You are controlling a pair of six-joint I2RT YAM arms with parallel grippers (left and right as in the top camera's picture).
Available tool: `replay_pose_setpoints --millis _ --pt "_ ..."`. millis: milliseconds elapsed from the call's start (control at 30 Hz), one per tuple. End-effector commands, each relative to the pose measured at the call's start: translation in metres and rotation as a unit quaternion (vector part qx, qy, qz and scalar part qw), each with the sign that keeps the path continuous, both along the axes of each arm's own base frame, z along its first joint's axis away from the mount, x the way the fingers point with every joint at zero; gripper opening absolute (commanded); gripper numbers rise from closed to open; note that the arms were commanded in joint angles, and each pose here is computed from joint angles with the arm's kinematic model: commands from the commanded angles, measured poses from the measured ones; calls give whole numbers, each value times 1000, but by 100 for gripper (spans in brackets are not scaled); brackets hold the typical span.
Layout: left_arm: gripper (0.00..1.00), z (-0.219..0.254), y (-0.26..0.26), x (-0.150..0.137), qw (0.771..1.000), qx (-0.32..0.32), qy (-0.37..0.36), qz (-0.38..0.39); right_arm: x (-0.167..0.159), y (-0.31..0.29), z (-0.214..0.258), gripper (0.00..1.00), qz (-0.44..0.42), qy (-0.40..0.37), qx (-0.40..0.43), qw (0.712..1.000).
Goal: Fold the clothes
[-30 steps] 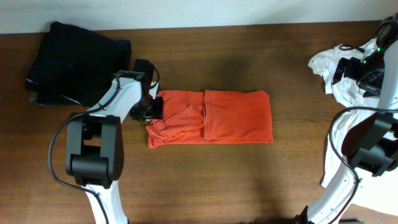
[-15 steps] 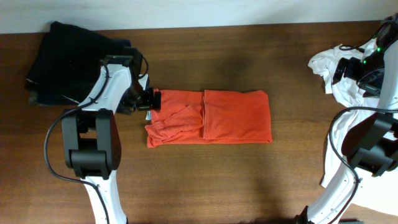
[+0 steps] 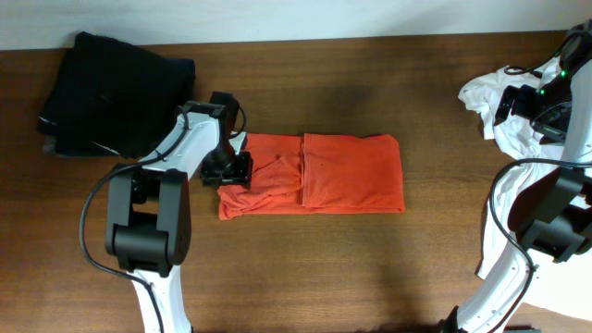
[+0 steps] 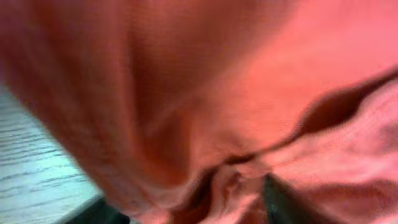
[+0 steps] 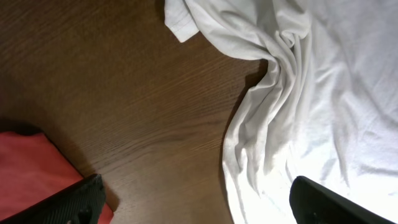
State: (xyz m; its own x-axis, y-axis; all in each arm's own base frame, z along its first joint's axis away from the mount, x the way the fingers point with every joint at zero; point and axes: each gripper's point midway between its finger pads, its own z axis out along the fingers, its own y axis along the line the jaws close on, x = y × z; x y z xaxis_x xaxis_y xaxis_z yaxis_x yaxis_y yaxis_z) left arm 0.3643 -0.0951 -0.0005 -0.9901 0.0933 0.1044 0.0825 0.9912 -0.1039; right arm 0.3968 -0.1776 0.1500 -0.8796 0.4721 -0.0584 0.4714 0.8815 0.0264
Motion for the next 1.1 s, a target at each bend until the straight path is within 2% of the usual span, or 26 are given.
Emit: replay_pose_setpoints --millis 0,33,100,167,267,300,400,467,567,633,733,767,933,1067 --pt "43 -31 17 0 999 44 0 3 -2 -3 3 98 -1 0 -7 1000" --pt "35 -31 25 4 998 67 -9 1 -2 -3 3 98 -1 0 -7 1000" --pt "26 -30 37 6 995 103 -16 -3 -2 -3 3 98 -1 0 -7 1000" --pt "3 -28 49 8 990 139 -24 -6 -2 -3 3 98 -1 0 -7 1000" --pt "1 -8 118 21 949 310 -53 -9 -2 -3 3 98 -1 0 -7 1000" --pt "1 -5 125 22 945 322 -54 -5 -2 -3 3 98 -1 0 -7 1000" --pt "1 6 133 34 944 323 -68 10 -2 -3 3 98 -1 0 -7 1000" --pt "1 31 130 50 943 321 -81 14 -2 -3 3 98 -1 0 -7 1000" --pt "1 93 101 81 944 305 -128 4 -2 -3 3 98 -1 0 -7 1000" --pt "1 113 79 86 953 269 -140 -2 -2 -3 3 98 -1 0 -7 1000" --pt "1 105 22 67 977 180 -109 -38 -2 -3 3 98 -1 0 -7 1000" --pt "1 104 5 62 977 172 -108 -57 -2 -3 3 98 -1 0 -7 1000" --pt "1 104 -76 29 968 161 -110 -157 -2 -3 3 98 -1 0 -7 1000" --pt "1 104 -117 7 959 155 -116 -209 -2 -3 3 98 -1 0 -7 1000"
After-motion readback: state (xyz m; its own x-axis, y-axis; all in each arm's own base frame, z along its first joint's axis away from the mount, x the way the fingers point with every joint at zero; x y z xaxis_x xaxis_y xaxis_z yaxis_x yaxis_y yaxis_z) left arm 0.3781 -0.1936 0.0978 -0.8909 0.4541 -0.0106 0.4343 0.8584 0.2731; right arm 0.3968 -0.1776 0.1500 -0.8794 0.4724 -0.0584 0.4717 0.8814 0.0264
